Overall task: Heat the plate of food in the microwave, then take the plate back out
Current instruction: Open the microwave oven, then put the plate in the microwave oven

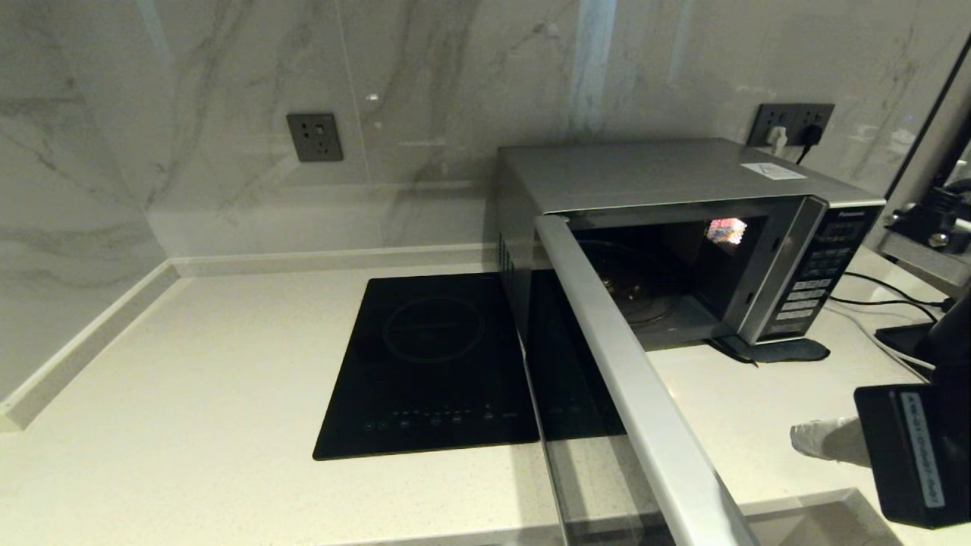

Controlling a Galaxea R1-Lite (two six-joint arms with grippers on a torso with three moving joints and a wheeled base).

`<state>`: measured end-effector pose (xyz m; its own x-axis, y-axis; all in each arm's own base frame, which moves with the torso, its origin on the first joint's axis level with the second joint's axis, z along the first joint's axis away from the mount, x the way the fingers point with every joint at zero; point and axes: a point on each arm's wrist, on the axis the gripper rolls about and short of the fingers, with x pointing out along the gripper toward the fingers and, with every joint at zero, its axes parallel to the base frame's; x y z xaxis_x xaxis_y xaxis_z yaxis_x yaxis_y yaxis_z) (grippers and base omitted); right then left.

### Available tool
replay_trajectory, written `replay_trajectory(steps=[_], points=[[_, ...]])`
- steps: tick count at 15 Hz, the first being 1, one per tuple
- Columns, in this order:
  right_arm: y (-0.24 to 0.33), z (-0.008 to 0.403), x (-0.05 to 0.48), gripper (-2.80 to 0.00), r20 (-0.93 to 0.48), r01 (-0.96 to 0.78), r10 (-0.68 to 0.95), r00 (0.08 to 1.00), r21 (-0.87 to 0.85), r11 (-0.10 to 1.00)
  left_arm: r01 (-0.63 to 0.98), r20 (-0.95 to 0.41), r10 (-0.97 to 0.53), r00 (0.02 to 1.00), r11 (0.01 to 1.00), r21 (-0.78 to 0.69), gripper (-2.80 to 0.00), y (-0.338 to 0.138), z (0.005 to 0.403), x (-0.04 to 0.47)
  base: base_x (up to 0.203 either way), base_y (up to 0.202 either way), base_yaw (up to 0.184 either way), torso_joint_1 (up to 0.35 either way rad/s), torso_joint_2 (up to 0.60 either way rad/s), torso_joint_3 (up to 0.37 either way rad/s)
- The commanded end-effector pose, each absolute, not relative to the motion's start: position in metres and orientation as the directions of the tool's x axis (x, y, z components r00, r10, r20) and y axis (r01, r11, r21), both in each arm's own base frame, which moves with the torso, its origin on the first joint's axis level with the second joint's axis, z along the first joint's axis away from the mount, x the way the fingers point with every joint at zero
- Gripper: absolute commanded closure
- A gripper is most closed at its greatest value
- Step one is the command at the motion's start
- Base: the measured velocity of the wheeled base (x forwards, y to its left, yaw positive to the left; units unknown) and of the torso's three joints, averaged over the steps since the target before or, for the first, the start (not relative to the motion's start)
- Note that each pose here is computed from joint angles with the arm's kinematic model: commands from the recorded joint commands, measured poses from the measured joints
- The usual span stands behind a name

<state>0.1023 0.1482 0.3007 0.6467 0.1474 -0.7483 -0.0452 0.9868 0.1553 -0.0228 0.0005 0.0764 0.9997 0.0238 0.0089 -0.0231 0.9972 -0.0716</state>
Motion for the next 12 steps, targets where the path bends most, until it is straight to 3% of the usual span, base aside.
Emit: replay_trajectory(steps=[1,7,10,12], points=[[0.134,0.293,0.113,0.00,-0.740,0.095,0.025,0.673,0.120,0.988,-0.024,0.008,0.025,1.000,0.997,-0.072,0.00,0.000,0.076,-0.023,0.000,0.000,0.000,0.000,0.00,0.000],[0.035,0.301,0.117,0.00,-0.647,0.518,-0.332,0.687,0.115,0.848,-0.024,0.008,0.025,1.000,0.997,-0.072,0.00,0.000,0.076,-0.023,0.000,0.000,0.000,0.000,0.00,0.000],[-0.005,0.298,0.118,0.00,-0.589,0.696,-0.511,0.625,0.125,0.707,-0.024,0.008,0.025,1.000,0.997,-0.072,0.00,0.000,0.076,-0.023,0.000,0.000,0.000,0.000,0.00,0.000],[-0.030,0.295,0.126,0.00,-0.596,0.755,-0.544,0.591,0.171,0.634,-0.024,0.008,0.025,1.000,0.997,-0.072,0.00,0.000,0.076,-0.023,0.000,0.000,0.000,0.000,0.00,0.000]])
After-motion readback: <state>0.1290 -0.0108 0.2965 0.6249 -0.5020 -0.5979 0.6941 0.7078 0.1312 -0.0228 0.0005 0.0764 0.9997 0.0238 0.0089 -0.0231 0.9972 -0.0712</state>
